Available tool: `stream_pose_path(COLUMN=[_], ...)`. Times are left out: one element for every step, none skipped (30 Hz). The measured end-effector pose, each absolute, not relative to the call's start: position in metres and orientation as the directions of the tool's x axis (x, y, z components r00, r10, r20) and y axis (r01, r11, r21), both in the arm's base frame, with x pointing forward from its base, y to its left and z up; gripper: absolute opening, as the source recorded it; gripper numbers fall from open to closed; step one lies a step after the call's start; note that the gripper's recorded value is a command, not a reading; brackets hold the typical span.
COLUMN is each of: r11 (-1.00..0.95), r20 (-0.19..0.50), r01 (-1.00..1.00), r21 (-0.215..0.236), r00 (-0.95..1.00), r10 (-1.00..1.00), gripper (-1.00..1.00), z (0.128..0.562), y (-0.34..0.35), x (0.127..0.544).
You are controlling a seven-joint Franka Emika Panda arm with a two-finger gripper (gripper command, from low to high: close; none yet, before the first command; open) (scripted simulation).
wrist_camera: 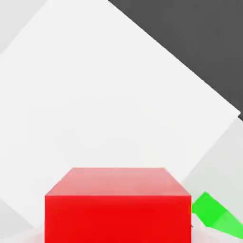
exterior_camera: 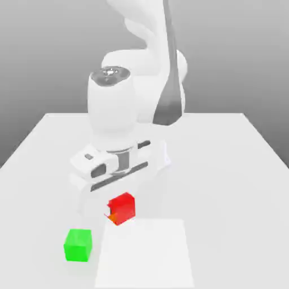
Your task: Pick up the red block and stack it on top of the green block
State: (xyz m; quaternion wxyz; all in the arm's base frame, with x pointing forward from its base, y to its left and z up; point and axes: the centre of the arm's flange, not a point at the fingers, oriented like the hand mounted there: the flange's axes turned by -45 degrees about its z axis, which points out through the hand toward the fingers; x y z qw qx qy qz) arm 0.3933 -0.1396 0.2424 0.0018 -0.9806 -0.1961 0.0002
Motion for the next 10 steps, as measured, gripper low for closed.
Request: stream_pose_path(r11=[-0.95, -0.959, -0.948, -0.945, -0.944, -0.944, -0.944, -0.944, -0.944, -0.944], r20=[0.0, 0.001, 0.001, 0.001, 0.001, 0.0, 0.0, 0.0, 0.0, 0.0], r01=[0.311, 0.282, 0.32, 0.327, 0.329, 0.329, 0.329, 0.329, 0.329, 0.329], r21=[-0.003, -0.002, -0.002, -0.002, -0.002, -0.001, -0.001, -0.001, -0.001, -0.001], r00=[0.95, 0.959, 0.948, 0.945, 0.944, 0.944, 0.944, 0.944, 0.944, 0.944], r10=[0.311, 0.282, 0.32, 0.327, 0.329, 0.329, 0.329, 0.329, 0.329, 0.329], gripper=[-1.0, -1.0, -1.0, -1.0, -1.0, -1.0, 1.0, 1.0, 1.0, 1.0], z=[0.239, 0.232, 0.223, 0.212, 0.201, 0.19, 0.183, 0.183, 0.183, 0.183], y=[-0.164, -0.174, -0.157, -0.153, -0.152, -0.152, -0.151, -0.151, -0.151, -0.151], x=[0.389, 0.388, 0.397, 0.399, 0.4, 0.399, 0.399, 0.399, 0.399, 0.399])
